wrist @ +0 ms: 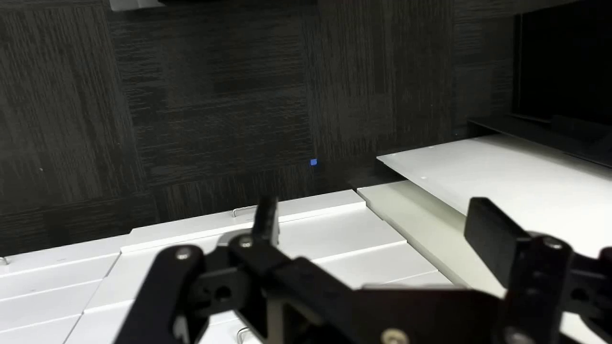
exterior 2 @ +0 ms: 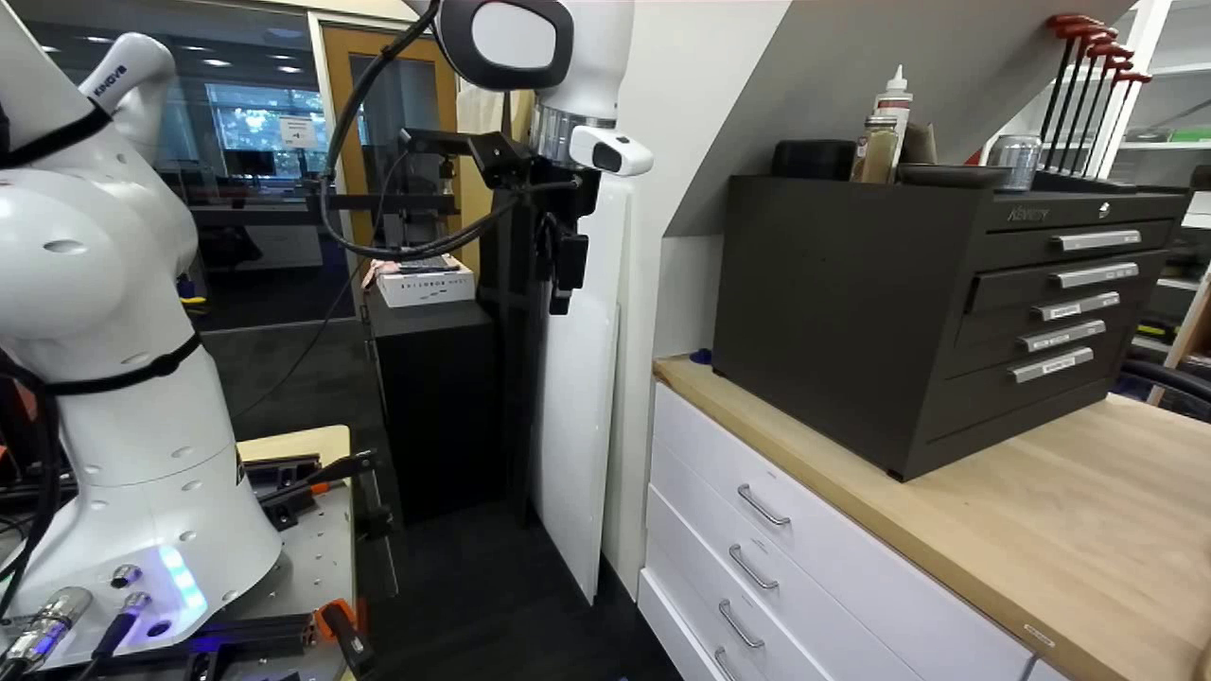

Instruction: Open the top drawer under the black cabinet

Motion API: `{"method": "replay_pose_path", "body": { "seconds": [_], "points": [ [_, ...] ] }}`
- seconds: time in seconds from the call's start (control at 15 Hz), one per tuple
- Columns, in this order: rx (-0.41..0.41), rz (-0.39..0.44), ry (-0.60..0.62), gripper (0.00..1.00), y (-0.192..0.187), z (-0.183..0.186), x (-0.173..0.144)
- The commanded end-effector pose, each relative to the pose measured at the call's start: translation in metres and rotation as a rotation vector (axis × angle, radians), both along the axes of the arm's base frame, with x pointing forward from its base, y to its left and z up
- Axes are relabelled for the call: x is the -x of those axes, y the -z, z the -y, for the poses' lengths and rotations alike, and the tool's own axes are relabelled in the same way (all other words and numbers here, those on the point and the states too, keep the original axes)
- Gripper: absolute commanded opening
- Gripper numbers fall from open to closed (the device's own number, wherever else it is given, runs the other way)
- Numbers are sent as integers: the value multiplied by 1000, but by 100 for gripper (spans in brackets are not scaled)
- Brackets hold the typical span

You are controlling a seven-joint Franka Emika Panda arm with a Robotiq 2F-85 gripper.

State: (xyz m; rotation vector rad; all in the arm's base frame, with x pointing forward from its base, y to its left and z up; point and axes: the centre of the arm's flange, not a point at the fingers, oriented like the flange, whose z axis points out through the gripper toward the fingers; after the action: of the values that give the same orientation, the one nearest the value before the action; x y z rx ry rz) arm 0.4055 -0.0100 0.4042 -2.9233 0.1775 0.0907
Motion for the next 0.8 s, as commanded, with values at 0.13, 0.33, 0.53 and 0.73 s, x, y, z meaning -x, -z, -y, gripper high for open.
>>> {"method": "replay_pose_path", "body": {
  "seconds": [0.13, 0.33, 0.53, 0.73],
  "points": [
    [56, 50, -122, 100, 13, 3, -16],
    [101, 108, -261, 100, 32, 6, -40],
    [110, 177, -407, 100, 54, 7, -64],
    [124, 228, -565, 100, 70, 1, -87]
  ]
}}
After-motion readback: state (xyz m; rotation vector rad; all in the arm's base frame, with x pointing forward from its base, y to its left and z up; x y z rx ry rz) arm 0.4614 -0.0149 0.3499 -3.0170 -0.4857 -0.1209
